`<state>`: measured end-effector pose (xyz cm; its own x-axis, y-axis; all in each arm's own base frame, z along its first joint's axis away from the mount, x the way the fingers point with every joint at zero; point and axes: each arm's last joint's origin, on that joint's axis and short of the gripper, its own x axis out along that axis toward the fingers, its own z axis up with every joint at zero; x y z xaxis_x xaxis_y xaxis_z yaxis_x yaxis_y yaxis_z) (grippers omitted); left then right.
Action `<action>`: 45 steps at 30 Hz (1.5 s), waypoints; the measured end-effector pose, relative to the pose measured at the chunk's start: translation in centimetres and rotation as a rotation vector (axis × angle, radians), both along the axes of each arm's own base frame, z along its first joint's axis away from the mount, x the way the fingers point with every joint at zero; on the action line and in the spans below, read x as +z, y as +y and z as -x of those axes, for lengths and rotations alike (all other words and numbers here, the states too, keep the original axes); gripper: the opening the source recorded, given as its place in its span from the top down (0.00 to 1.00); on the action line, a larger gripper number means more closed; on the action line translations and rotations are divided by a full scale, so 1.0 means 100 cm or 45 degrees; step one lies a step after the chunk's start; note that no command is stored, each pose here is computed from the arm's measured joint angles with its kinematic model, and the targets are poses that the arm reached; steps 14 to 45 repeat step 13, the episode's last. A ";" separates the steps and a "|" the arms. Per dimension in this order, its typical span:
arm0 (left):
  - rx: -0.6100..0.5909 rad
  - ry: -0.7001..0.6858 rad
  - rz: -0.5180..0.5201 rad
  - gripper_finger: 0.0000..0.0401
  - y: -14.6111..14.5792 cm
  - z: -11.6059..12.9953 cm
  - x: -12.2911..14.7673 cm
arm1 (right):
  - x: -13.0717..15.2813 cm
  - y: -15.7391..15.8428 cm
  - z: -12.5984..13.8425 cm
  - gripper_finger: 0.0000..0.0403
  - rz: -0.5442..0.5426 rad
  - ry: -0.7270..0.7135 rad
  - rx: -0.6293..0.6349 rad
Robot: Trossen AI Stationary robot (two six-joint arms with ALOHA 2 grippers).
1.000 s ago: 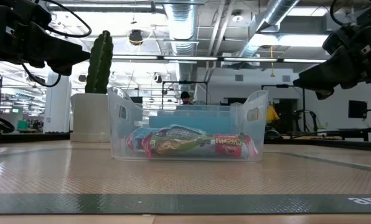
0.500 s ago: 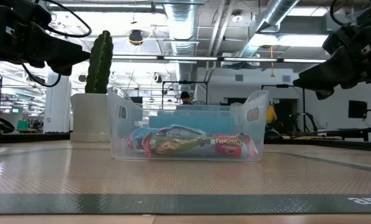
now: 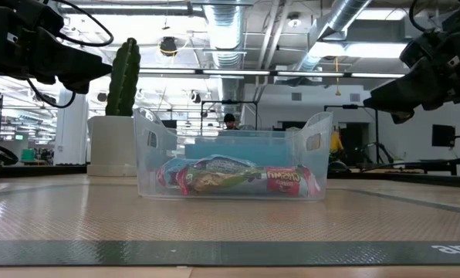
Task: Pick and place Granola Bars by type
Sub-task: Return to home position
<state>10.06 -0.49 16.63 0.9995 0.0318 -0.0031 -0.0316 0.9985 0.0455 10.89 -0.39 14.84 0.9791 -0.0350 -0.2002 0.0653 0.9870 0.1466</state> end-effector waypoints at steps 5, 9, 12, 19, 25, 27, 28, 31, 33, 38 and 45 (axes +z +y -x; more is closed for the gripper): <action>0.001 0.000 0.000 0.62 0.000 0.000 0.000 | 0.000 0.000 0.000 0.66 0.000 0.000 0.000; 0.000 0.000 0.000 0.62 0.000 0.000 0.000 | 0.000 0.000 0.000 0.66 0.000 0.000 0.000; 0.001 0.000 0.000 0.62 0.000 0.000 0.000 | 0.000 0.000 0.000 0.66 0.000 0.000 -0.001; 0.000 0.000 0.000 0.62 0.000 0.000 0.000 | 0.000 0.000 0.000 0.67 0.000 0.000 0.000; 0.000 0.000 0.000 0.62 0.000 0.000 0.000 | 0.000 0.000 0.000 0.67 0.000 0.000 0.000; 0.000 0.000 0.000 0.62 0.000 0.000 0.000 | 0.000 0.000 0.000 0.67 0.000 0.000 0.000; 0.000 0.000 0.000 0.62 0.000 0.000 0.000 | 0.000 0.000 0.000 0.67 0.000 0.000 0.000; 0.000 0.000 0.000 0.62 0.000 0.000 0.000 | 0.000 0.000 0.000 0.67 0.000 0.000 0.000; 0.000 0.000 0.000 0.62 0.000 0.000 0.000 | 0.000 0.000 0.000 0.67 0.000 0.000 0.000; 0.000 0.000 0.000 0.62 0.000 0.000 0.000 | 0.000 0.000 0.000 0.67 0.000 0.000 0.000; 0.000 0.000 0.000 0.62 0.000 0.000 0.000 | 0.000 0.000 0.000 0.67 0.000 0.000 0.000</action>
